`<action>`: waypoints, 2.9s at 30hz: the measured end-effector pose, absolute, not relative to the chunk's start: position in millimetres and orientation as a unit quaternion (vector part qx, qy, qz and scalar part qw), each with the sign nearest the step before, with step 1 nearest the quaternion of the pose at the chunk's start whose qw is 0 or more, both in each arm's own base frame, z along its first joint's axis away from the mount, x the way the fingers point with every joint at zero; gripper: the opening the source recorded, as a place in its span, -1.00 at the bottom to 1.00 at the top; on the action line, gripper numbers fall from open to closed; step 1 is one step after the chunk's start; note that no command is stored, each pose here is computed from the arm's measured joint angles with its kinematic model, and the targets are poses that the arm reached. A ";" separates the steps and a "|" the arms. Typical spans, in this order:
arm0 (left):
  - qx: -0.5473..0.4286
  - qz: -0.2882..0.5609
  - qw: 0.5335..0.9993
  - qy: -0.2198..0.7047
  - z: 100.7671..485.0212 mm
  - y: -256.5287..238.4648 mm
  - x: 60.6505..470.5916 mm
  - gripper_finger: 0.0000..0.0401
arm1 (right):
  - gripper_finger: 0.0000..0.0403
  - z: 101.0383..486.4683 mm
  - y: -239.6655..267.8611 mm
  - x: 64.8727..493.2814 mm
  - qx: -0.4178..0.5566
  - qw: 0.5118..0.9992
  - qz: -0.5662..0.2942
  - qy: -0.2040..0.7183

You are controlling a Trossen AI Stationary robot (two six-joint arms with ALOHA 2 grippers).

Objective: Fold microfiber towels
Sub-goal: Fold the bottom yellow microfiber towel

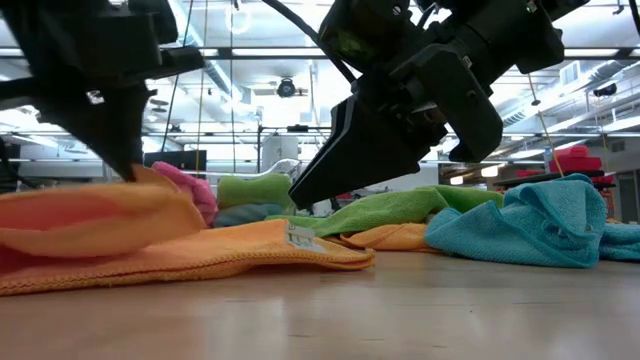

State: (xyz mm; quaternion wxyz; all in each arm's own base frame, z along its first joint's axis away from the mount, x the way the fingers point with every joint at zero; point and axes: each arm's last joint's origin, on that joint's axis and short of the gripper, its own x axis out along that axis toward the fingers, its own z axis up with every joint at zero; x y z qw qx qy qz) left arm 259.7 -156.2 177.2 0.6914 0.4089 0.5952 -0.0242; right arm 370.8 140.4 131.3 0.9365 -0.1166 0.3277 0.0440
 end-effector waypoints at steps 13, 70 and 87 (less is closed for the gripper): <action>0.415 -0.045 0.707 0.571 164.7 -136.2 278.3 -0.79 | -0.54 131.3 140.0 371.0 -0.116 0.937 0.043 0.328; 0.052 0.073 0.752 0.653 167.7 -121.3 262.6 -0.30 | -0.54 130.9 140.5 370.5 -0.102 0.937 0.043 0.331; 0.207 0.025 0.745 0.634 169.1 -119.0 264.3 -0.92 | -0.54 131.2 140.6 370.7 -0.105 0.938 0.044 0.329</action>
